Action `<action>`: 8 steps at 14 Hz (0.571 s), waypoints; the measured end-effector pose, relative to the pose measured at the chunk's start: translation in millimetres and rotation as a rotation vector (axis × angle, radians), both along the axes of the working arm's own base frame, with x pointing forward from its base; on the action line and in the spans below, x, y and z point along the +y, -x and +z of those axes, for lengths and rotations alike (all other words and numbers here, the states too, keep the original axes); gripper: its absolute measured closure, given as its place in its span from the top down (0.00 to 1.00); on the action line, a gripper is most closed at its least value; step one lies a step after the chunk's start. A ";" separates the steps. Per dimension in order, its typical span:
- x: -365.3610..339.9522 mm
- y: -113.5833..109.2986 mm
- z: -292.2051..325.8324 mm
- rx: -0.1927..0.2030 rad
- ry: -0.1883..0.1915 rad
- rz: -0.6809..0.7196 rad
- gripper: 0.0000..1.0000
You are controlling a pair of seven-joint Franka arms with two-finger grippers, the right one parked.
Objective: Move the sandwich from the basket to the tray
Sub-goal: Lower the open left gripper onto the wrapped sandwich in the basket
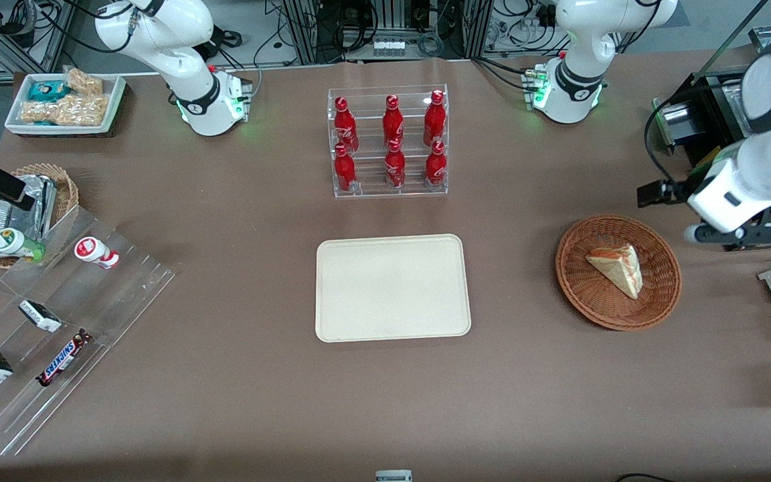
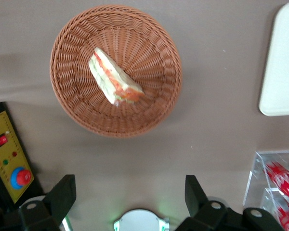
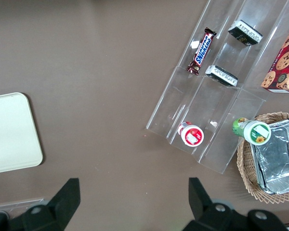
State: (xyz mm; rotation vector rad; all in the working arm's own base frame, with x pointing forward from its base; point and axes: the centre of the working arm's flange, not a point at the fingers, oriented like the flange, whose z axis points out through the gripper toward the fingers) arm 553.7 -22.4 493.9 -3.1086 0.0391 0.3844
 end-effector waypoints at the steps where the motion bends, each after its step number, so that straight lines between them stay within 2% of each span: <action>1: 2.1 -1.0 -21.6 -0.005 -0.006 0.000 1.00; 4: 3.4 5.2 -77.0 -0.019 -0.015 -0.004 1.00; 8: 5.1 19.1 -130.6 -0.073 -0.057 0.069 1.00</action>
